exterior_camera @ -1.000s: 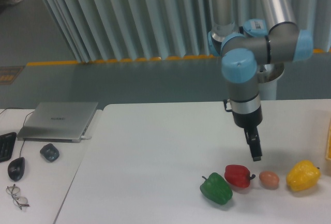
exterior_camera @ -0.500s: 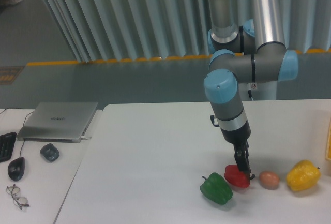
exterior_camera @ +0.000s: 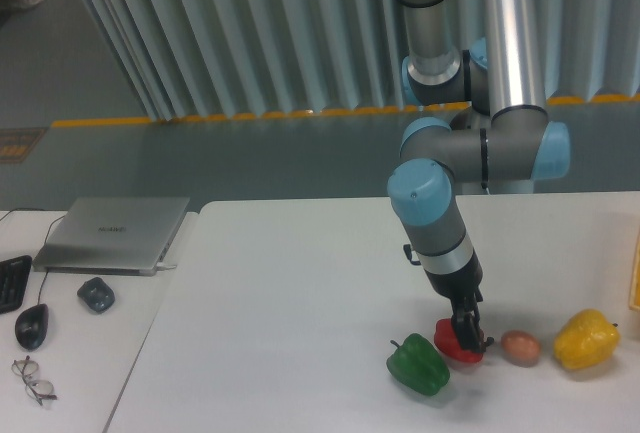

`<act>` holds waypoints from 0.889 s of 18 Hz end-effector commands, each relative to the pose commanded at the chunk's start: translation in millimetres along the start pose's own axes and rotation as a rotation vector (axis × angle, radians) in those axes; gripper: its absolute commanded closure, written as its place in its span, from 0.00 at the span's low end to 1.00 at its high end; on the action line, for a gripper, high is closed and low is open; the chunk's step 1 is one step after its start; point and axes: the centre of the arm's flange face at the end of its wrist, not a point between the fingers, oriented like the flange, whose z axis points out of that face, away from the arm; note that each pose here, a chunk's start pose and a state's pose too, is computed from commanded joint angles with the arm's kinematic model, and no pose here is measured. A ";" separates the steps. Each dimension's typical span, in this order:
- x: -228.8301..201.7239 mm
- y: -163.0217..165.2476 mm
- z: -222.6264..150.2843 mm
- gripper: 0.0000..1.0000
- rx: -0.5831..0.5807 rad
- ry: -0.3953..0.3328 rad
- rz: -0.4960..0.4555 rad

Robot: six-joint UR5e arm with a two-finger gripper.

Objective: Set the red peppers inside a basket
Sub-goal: 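Close the gripper on the red bell pepper's stem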

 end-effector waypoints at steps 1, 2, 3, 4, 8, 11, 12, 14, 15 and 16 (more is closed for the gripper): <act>-0.4 -7.5 2.2 0.00 -0.004 -0.001 -0.006; -0.9 -9.0 5.4 0.00 -0.019 0.001 -0.012; -0.6 -13.8 6.2 0.00 -0.036 0.001 -0.002; -0.3 -18.1 8.2 0.00 -0.040 0.004 0.004; 0.4 -21.6 17.8 0.00 -0.051 0.019 0.013; 3.1 -26.6 16.2 0.01 -0.060 0.018 0.031; 3.3 -26.2 15.3 0.08 -0.062 0.018 0.031; 4.1 -25.7 14.1 0.22 -0.063 0.018 0.031; 4.8 -25.7 13.9 0.34 -0.063 0.019 0.032; 5.1 -25.9 14.4 0.43 -0.062 0.019 0.033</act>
